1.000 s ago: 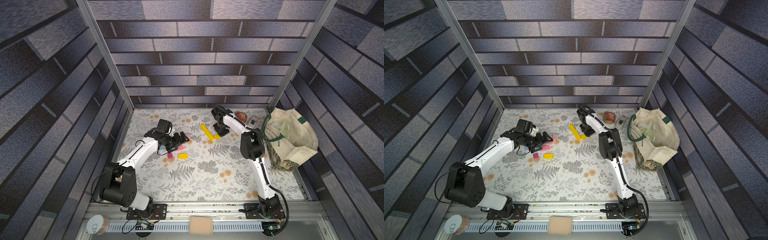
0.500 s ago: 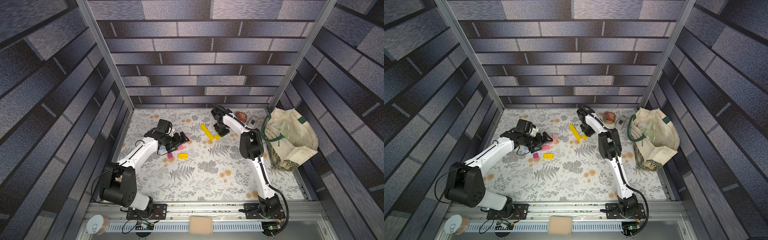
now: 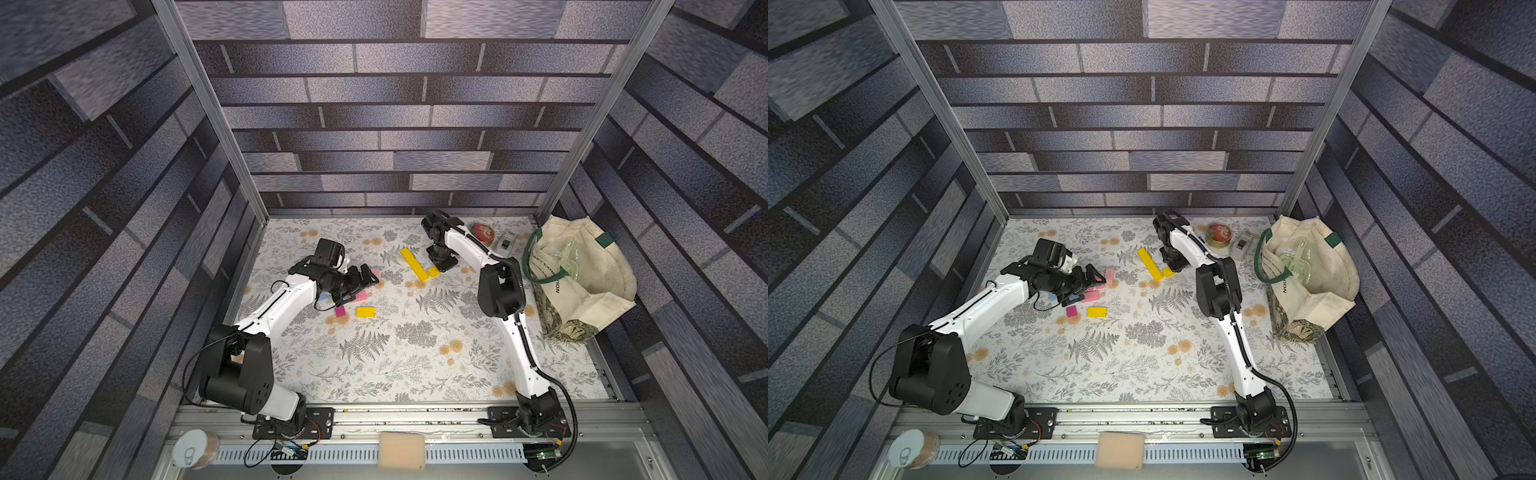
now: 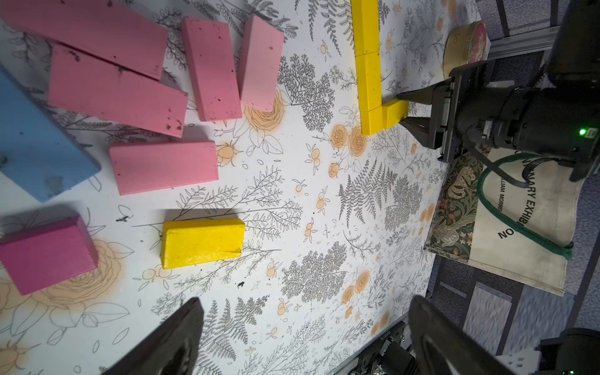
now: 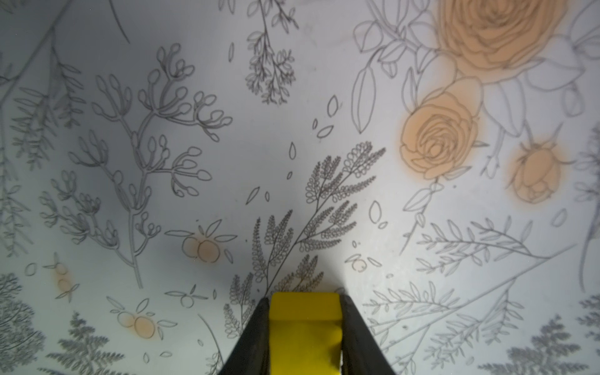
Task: Assemble the letter v with building blocks
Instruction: Assemble the building block at the center of the board.
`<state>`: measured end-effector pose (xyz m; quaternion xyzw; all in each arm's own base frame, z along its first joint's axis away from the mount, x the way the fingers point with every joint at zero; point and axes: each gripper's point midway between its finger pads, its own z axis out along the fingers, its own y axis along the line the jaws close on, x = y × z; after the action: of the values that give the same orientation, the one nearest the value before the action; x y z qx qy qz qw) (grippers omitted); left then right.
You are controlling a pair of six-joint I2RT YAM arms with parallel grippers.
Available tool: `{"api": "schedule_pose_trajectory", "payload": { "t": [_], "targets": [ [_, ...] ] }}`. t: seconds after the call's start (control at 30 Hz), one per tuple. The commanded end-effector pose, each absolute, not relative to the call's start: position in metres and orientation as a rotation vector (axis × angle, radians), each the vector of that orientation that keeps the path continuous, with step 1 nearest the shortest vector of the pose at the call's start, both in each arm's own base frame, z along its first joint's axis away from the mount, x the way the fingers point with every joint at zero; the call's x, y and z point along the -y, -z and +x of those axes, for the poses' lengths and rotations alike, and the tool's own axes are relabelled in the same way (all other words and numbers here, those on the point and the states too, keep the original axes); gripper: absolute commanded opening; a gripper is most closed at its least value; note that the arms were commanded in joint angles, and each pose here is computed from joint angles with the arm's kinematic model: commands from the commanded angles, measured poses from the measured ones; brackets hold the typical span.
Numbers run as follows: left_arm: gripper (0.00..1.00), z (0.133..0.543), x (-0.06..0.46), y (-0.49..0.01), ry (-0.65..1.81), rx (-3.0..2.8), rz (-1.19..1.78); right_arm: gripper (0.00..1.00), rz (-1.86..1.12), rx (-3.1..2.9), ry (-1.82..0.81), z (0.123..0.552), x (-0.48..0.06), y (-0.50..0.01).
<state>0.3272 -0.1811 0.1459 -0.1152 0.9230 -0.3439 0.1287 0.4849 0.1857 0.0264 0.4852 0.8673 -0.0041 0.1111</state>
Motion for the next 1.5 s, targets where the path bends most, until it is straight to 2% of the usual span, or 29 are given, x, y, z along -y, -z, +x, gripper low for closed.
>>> {"api": "schedule_pose_trajectory", "payload": {
  "t": [0.0, 0.93, 1.1, 1.47],
  "targets": [
    [1.00, 0.327, 0.184, -0.165, 1.010, -2.647, -0.267, 0.33, 1.442, -2.581, 0.072, 0.476, -0.187, -0.010],
    [1.00, 0.326, 0.184, -0.166, 1.000, -2.648, -0.257, 0.42, 1.444, -2.608, 0.051, 0.473, -0.197, -0.001],
    [1.00, 0.326, 0.184, -0.167, 1.001, -2.647, -0.257, 0.38, 1.442, -2.614, 0.051, 0.472, -0.199, 0.000],
    [1.00, 0.325, 0.185, -0.167, 1.000, -2.649, -0.251, 0.35, 1.447, -2.617, 0.042, 0.470, -0.203, 0.001]
  ]
}}
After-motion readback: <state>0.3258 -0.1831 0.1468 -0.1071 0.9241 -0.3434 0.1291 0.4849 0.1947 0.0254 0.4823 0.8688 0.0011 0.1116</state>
